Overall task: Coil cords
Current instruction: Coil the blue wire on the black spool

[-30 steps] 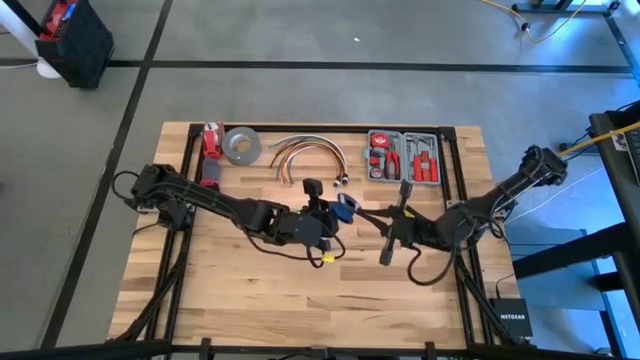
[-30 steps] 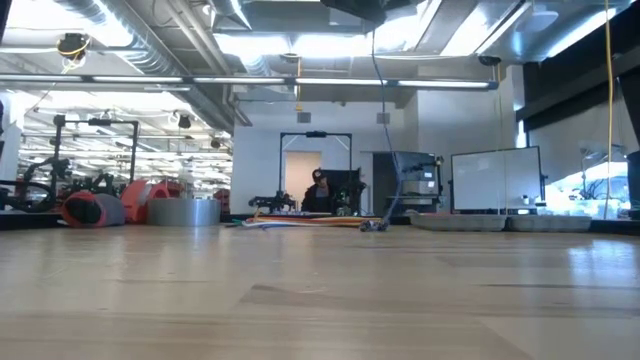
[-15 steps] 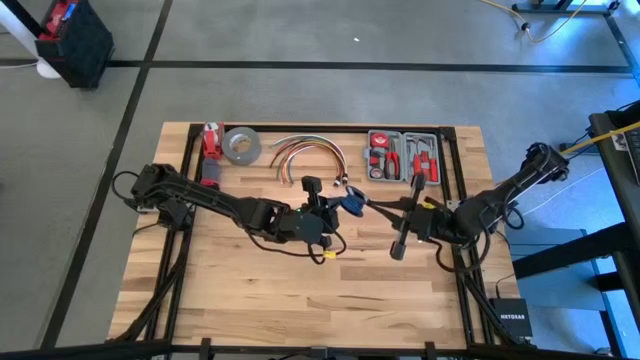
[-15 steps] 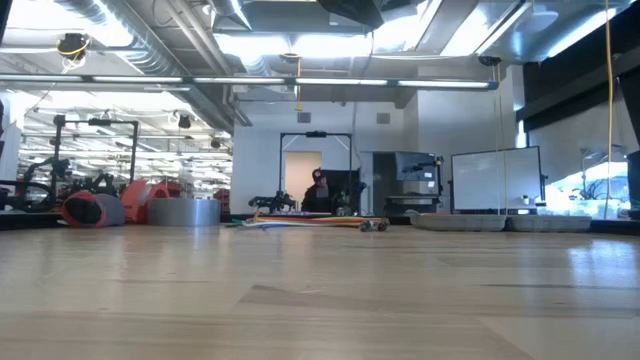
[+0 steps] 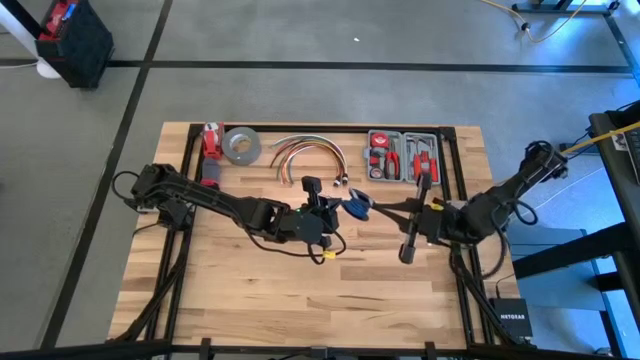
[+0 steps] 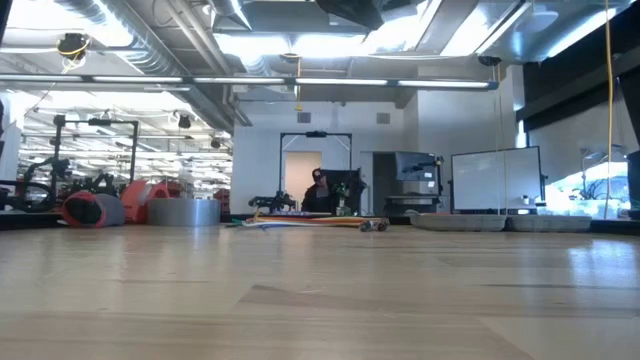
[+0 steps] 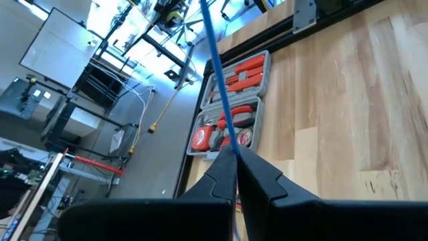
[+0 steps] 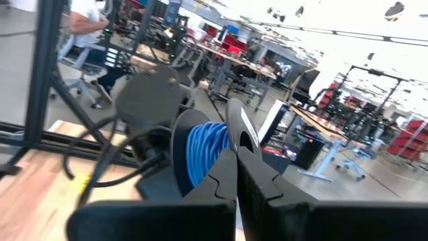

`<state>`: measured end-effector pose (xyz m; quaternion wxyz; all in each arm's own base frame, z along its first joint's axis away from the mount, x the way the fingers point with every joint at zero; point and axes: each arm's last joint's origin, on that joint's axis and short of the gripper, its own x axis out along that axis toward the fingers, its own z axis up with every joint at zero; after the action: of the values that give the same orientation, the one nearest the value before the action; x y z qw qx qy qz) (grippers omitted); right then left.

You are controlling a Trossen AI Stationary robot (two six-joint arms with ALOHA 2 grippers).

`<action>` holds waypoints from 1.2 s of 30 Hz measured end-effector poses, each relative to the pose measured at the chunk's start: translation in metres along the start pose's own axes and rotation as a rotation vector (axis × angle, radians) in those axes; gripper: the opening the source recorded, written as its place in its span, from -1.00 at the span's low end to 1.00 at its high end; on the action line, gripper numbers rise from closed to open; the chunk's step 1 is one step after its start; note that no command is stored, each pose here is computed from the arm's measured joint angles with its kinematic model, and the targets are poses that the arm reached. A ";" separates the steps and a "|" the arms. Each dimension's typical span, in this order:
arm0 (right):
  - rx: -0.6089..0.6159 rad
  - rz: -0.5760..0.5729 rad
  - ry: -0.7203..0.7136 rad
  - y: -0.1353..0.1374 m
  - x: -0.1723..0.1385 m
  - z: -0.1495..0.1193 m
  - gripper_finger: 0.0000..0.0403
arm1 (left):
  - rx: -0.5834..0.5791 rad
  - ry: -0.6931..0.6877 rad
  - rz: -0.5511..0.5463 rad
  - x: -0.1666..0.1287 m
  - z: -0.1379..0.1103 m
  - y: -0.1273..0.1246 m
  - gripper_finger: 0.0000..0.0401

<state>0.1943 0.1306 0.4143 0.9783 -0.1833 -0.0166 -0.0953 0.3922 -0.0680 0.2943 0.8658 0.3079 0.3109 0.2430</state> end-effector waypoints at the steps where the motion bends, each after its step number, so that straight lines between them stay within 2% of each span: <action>1: 0.000 0.008 -0.002 0.001 -0.001 0.001 -1.00 | 0.004 0.002 -0.002 0.000 0.000 0.000 -1.00; 7: -0.023 0.078 0.087 0.011 -0.006 -0.010 -1.00 | 0.025 0.033 0.089 -0.012 -0.002 0.012 -1.00; 13: -0.051 0.138 0.208 0.028 -0.001 -0.029 -1.00 | -0.101 -0.023 0.120 -0.047 0.001 0.056 -1.00; 16: -0.089 0.086 0.268 0.034 0.005 -0.040 -1.00 | -0.187 -0.053 0.103 -0.061 0.000 0.071 -1.00; 21: -0.147 -0.030 0.370 0.034 0.025 -0.065 -1.00 | -0.328 -0.123 -0.001 -0.084 -0.001 0.088 -1.00; 29: -0.160 -0.191 0.478 0.014 0.064 -0.098 -1.00 | -0.477 -0.162 -0.090 -0.095 0.003 0.080 -1.00; 36: -0.103 -0.287 0.478 -0.001 0.094 -0.113 -1.00 | -0.514 -0.153 -0.112 -0.076 0.012 0.049 -1.00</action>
<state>0.2863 0.0719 0.3152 0.9204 -0.2008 0.1935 -0.2742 0.3370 -0.0852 0.3644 0.9485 0.0782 0.1890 0.2417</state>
